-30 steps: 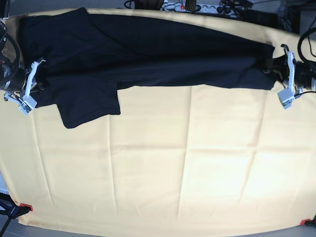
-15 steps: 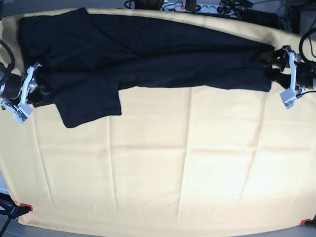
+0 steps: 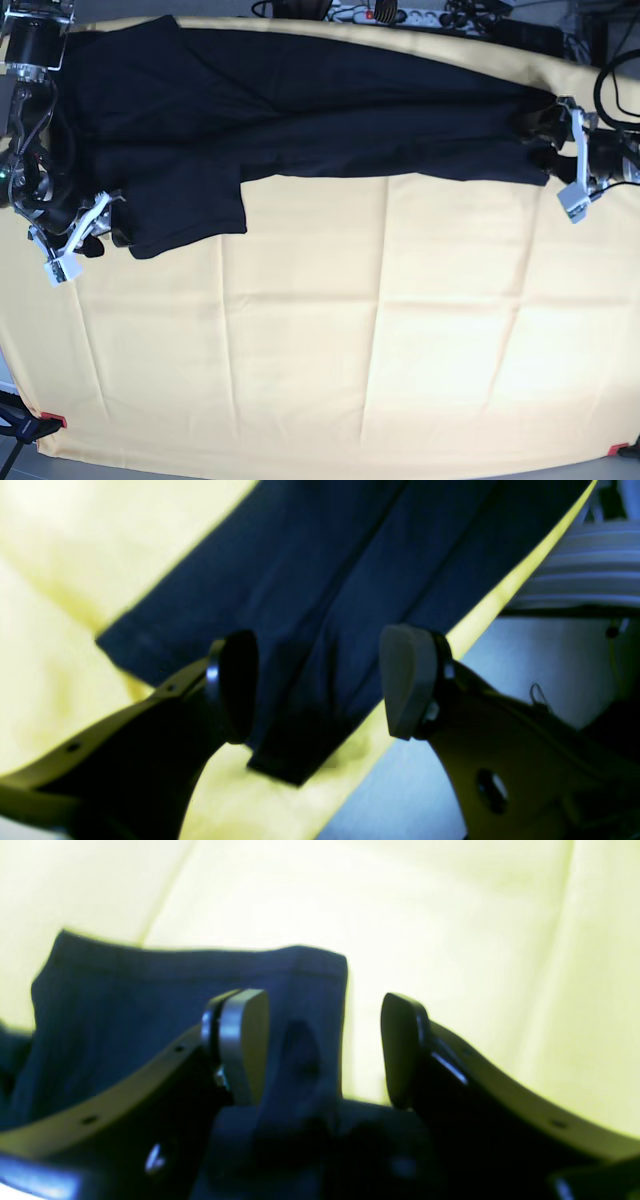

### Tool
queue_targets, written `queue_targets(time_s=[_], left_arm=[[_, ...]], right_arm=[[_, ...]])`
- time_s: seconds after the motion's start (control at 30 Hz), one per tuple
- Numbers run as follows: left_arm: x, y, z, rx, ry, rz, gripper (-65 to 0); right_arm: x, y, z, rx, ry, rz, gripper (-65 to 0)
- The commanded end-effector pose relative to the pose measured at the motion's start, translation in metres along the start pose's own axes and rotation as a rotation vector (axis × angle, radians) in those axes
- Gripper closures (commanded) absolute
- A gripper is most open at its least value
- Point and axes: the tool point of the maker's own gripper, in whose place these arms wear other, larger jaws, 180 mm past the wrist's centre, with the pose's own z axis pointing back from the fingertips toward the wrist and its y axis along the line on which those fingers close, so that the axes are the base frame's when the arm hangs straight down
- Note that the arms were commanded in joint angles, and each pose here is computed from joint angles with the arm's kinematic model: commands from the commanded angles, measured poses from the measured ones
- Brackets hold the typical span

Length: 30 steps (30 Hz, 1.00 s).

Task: Fold the T-shirt properly
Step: 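Move the right gripper along the folded strip toward the collar end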

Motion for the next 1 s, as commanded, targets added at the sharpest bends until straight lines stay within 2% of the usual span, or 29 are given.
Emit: queue_targets(time_s=[0.0,0.07,0.2,0.33,0.47,0.57,0.63,0.7,0.73,0.9,0.97], left_arm=[[0.009,0.003,0.01,0.018,-0.017,-0.027,-40.3],[0.01,0.002,0.008,0.013,-0.023,-0.025,-40.3],[0.012,0.002,0.008,0.013,-0.035,-0.025,-40.3],[0.012,0.002,0.008,0.013,-0.035,-0.025,-40.3],[0.016,0.002,0.008,0.01,-0.056,-0.024,-40.3],[0.018,0.002,0.008,0.01,-0.068,-0.024,-40.3],[0.017,0.002,0.008,0.01,-0.067,-0.024,-40.3],[0.017,0.002,0.008,0.01,-0.067,-0.024,-40.3],[0.018,0.002,0.008,0.01,-0.068,-0.024,-40.3],[0.018,0.002,0.008,0.01,-0.068,-0.024,-40.3],[0.018,0.002,0.008,0.01,-0.067,-0.024,-40.3]], right_arm=[[0.013,-0.009,0.0,-0.009,-0.032,-0.017,-37.6],[0.004,-0.013,-0.013,0.02,-0.001,-0.094,-37.6],[-0.005,0.002,-0.025,0.185,0.051,-0.18,-37.6],[-0.008,0.008,-0.027,0.239,0.049,-0.189,-37.5],[-0.007,0.011,-0.027,0.251,0.043,-0.192,-36.0],[-0.002,0.026,-0.022,0.342,0.035,-0.223,-27.4],[0.002,0.036,-0.018,0.402,0.029,-0.239,-15.1],[0.008,0.04,-0.014,0.417,0.018,-0.219,-2.1],[0.013,0.042,-0.012,0.416,0.008,-0.201,0.0],[0.037,0.057,0.005,0.414,-0.023,-0.055,0.0],[0.04,0.072,0.017,0.448,-0.03,-0.003,0.0]])
